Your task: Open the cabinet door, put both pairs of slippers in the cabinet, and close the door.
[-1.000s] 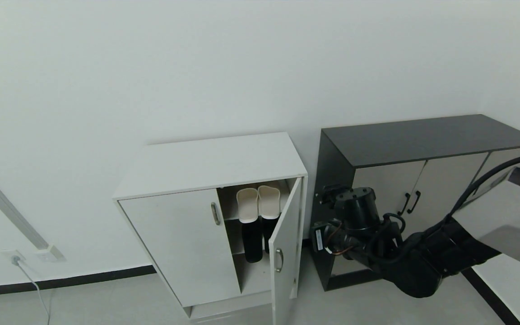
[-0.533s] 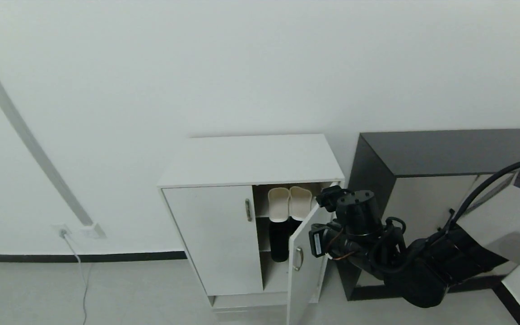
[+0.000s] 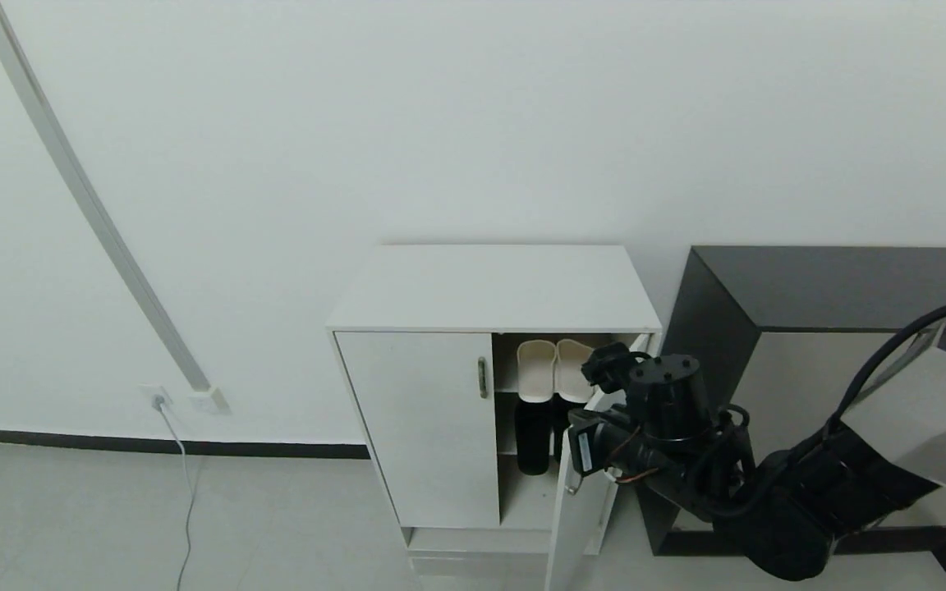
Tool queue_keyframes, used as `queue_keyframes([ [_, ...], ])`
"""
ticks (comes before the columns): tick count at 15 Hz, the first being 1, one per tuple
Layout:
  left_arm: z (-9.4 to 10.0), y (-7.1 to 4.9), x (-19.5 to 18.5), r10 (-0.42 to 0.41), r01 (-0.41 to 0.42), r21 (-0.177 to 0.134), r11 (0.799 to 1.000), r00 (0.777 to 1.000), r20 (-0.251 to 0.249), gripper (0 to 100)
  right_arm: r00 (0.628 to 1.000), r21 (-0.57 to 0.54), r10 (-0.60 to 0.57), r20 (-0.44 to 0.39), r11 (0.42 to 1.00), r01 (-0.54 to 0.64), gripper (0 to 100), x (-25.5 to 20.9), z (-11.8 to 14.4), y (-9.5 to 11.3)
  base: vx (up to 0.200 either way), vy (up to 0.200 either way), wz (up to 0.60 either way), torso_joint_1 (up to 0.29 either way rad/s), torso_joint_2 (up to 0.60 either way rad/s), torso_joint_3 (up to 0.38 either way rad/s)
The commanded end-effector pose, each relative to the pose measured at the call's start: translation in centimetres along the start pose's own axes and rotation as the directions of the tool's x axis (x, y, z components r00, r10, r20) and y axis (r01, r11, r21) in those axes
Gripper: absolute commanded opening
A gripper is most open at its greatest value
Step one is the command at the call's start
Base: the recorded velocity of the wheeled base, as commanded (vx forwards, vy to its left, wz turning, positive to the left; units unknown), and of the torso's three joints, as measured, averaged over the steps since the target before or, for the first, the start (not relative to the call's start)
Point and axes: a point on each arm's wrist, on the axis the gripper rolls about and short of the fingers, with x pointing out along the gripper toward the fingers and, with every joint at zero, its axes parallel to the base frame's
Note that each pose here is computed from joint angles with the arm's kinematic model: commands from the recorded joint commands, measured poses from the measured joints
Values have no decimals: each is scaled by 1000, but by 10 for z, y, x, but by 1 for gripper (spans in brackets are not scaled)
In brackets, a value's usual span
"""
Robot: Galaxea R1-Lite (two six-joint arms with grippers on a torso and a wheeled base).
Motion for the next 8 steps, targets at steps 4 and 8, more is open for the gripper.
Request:
queue_keyframes([
  [4,0,0,0,0,0,-1,1000,1000,-1,0,997,-32,-18,-73,999,16,0,-39,-18,-14,50,0,0,1,1,-1],
  [8,0,0,0,0,0,-4,1000,1000,0,0,987,-66,-30,-158,998,20,0,-50,-47,-20,200,0,0,-6,0,7],
])
